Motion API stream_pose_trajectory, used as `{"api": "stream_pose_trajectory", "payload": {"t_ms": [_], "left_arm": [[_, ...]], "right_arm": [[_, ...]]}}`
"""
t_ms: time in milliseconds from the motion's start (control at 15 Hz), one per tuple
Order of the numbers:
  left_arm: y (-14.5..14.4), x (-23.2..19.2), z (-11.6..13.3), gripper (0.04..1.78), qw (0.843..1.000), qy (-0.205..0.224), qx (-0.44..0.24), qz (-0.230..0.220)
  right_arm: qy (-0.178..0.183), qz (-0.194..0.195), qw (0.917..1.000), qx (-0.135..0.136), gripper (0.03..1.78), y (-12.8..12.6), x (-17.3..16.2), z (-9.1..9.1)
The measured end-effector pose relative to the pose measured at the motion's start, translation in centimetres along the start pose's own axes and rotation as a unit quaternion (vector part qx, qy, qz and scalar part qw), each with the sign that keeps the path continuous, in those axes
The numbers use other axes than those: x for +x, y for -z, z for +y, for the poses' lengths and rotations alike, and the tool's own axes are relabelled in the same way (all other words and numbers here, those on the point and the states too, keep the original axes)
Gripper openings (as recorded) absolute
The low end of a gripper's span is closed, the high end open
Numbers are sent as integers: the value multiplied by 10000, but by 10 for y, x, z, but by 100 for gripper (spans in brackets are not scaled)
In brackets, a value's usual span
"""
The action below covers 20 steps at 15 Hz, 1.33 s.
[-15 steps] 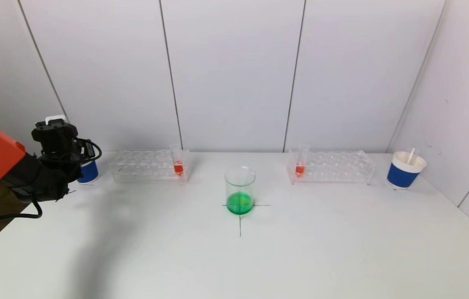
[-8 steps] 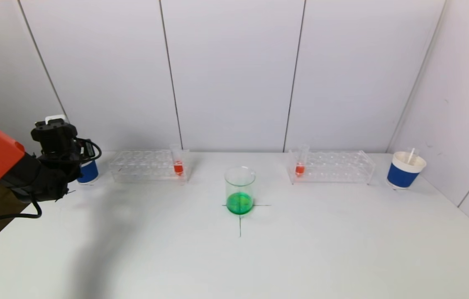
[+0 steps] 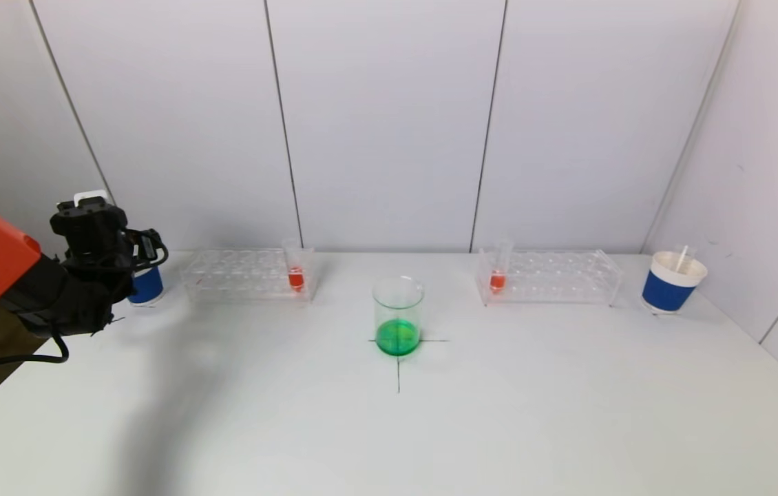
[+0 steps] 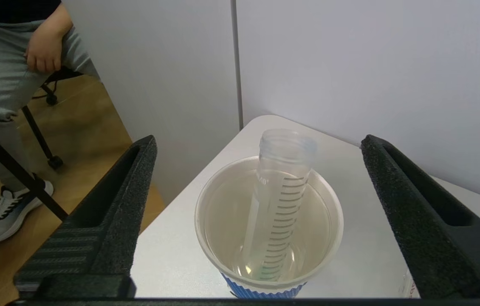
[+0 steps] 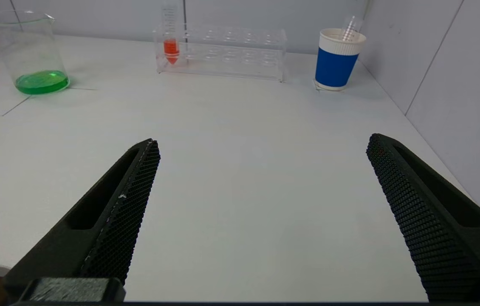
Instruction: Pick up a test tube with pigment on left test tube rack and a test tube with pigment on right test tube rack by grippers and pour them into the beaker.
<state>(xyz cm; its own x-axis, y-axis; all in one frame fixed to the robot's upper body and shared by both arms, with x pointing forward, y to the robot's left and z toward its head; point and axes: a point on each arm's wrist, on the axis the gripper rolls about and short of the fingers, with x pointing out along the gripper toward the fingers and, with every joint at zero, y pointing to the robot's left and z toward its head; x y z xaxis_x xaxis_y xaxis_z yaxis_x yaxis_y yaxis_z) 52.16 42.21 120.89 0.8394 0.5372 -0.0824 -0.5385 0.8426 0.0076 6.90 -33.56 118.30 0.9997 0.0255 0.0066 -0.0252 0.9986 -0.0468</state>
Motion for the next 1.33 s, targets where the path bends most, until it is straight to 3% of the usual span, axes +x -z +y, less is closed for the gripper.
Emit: {"api": "stream_pose_trajectory", "payload": {"t_ms": [267,400,667,1000,1333], "left_arm": [[-5,-1,-1,176,9999,103,-15,-48],[-13,-4,-3,176,9993,350,-52,-146],[-41,-28,-18,176,9892,1401,-144,-400],[-77,-101,-55,176,9539,2917,-462,-535],[-101,-168,-62,176,9291,3594,-604,-629]], "right_arm": [[0,-2,10000,0,177,0,0,0],[1,0,10000,-2,177,0,0,0],[1,-2,10000,0,177,0,0,0],[0,-2,10000,-2,177,0,0,0],[0,0,10000,-2,177,0,0,0]]}}
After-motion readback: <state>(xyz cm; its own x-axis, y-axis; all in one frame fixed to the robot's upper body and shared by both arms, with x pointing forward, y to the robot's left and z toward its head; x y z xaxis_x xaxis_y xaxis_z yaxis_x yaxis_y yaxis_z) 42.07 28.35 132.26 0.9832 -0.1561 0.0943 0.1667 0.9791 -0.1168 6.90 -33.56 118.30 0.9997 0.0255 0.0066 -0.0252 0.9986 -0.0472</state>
